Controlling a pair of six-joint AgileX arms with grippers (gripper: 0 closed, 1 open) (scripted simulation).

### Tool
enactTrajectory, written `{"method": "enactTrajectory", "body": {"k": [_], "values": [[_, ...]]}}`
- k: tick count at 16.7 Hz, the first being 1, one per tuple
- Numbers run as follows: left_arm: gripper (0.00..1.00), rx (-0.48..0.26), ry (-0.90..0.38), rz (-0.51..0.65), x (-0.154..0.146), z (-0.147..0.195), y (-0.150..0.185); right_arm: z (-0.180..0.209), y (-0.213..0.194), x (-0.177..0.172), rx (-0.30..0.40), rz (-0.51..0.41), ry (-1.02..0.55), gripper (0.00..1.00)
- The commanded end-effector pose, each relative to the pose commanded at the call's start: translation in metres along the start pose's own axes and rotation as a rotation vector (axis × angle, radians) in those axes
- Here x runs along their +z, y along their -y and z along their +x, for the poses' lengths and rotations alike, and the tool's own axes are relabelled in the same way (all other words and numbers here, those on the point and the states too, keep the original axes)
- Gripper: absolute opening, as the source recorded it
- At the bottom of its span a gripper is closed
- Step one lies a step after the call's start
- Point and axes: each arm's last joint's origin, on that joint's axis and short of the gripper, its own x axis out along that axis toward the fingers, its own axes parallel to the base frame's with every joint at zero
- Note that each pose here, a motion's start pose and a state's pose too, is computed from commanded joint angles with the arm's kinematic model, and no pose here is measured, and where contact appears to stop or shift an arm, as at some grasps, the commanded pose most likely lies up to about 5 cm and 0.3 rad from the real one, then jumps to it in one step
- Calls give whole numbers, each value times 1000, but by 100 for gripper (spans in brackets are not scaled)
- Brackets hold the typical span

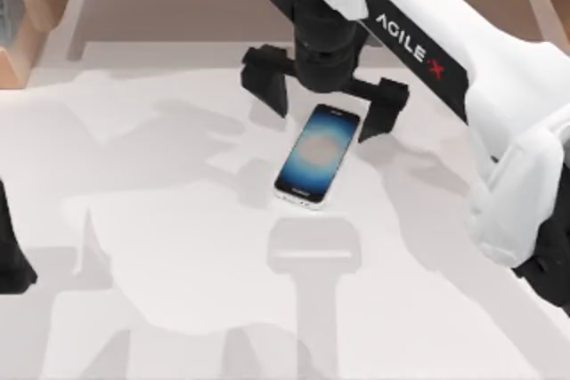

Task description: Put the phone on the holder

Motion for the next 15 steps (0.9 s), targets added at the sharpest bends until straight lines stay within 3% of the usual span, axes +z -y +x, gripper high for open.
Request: {"method": "enactTrajectory", "body": {"k": [4,11,15], "values": [[100,0,0,0,0,0,0,11,-3,1,6,-3,2,100],[100,0,0,0,0,0,0,73,-4,-1,-6,-4,-5,100],[100,0,0,0,0,0,0,80,-3,-1,-2,-4,-2,100]]}}
